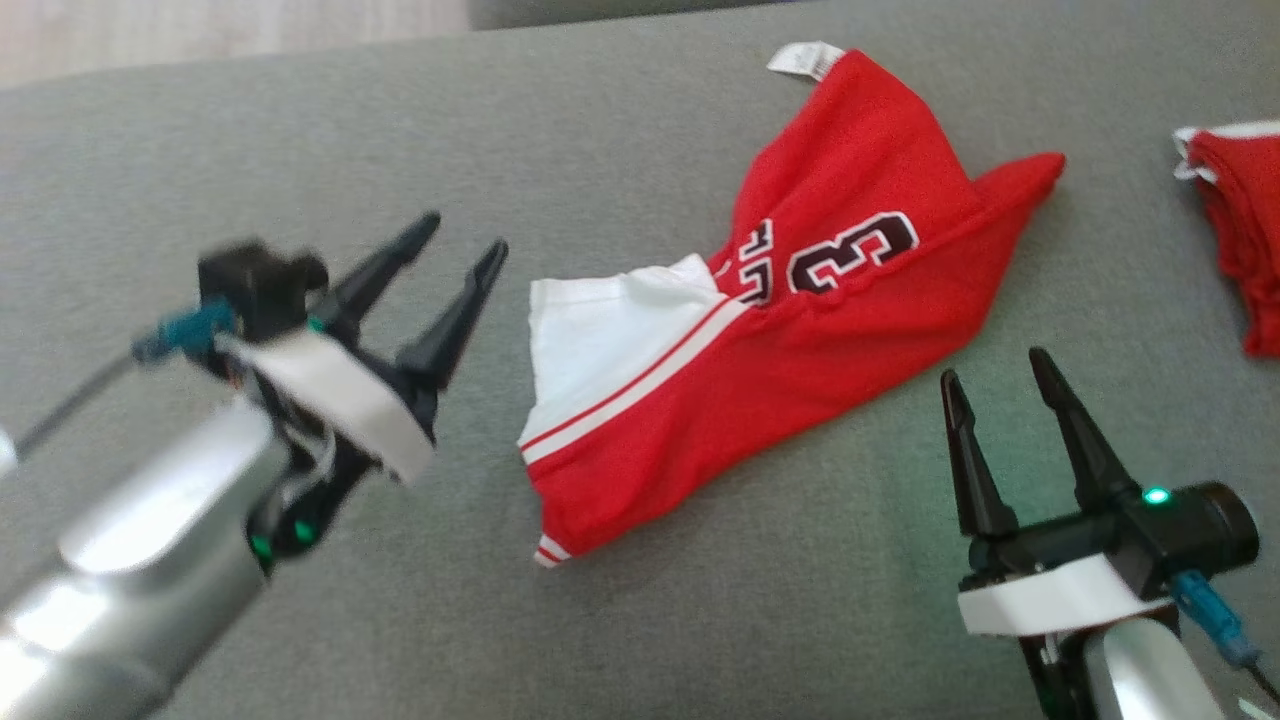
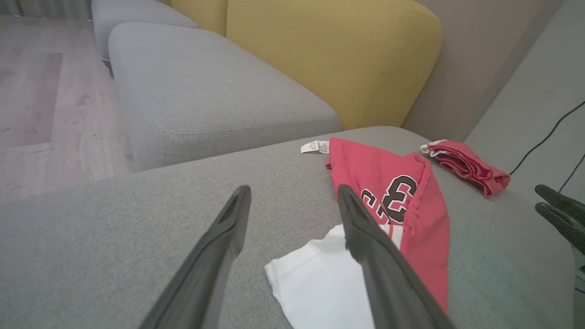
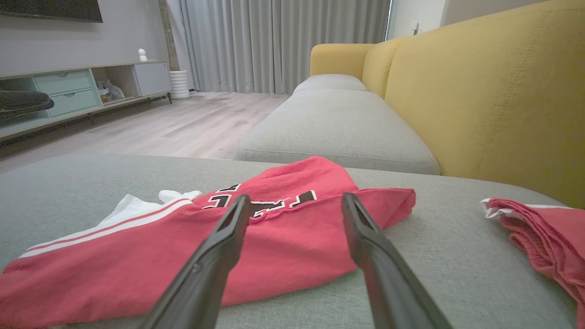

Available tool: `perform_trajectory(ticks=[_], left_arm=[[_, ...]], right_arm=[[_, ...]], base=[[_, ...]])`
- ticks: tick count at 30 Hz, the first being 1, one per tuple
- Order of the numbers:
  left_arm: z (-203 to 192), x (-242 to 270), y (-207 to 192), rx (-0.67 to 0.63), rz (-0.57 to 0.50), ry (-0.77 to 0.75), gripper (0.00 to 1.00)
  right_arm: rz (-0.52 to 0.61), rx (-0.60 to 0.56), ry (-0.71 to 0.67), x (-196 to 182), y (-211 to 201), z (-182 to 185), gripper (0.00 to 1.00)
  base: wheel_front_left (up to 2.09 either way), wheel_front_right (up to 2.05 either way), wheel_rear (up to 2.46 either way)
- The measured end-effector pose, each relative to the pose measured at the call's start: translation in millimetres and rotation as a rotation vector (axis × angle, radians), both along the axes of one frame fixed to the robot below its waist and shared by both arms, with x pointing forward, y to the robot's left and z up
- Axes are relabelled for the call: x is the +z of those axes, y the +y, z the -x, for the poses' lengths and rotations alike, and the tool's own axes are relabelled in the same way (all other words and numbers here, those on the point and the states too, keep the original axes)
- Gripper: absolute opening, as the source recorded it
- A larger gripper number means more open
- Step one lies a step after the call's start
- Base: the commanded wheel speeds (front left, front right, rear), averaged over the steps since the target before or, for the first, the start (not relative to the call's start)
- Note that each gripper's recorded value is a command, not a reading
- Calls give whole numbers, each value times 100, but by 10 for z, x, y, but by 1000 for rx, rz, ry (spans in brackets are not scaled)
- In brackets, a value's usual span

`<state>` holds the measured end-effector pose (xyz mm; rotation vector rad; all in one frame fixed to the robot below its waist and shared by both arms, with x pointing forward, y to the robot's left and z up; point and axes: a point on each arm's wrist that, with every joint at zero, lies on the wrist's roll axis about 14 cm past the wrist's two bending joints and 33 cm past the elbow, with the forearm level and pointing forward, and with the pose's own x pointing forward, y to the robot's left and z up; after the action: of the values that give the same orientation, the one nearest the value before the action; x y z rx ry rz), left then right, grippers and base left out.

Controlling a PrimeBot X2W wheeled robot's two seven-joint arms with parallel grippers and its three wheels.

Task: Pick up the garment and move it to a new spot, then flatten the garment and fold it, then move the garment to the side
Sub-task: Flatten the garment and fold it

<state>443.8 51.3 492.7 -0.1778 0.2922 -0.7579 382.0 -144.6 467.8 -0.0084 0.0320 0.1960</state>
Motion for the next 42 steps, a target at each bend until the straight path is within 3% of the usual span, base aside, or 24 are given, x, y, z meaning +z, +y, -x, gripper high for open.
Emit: perform_trajectory(ticks=[6, 15, 27, 28, 29, 30, 37, 42], left_arm=[[-256, -232, -98, -74, -124, 106, 100], [-237, -870, -176, -184, -313, 170, 100], [-219, -1255, -192, -187, -316, 247, 100], [-205, -1264, -194, -191, -319, 248, 96], [-188, -1274, -195, -197, -325, 249, 31], [-188, -1274, -195, -197, -325, 249, 0], [-203, -1140, -144, -194, -328, 146, 0], [-386, -913, 127, -133, -367, 39, 0]], right_arm=[[25, -32, -8, 14, -161, -82, 100], [26, -101, 31, -100, -366, -67, 100], [24, -133, 68, -223, -432, -70, 100], [24, -134, 68, -223, -437, -71, 100], [24, -135, 68, -221, -437, -71, 100], [24, -135, 68, -221, -437, -71, 100], [22, -133, 47, -158, -435, -89, 100], [4, -128, 27, -99, -458, -132, 100]], base=[[0, 0, 0], [0, 0, 0], [0, 0, 0], [0, 0, 0], [0, 0, 0], [0, 0, 0], [0, 0, 0], [0, 0, 0]])
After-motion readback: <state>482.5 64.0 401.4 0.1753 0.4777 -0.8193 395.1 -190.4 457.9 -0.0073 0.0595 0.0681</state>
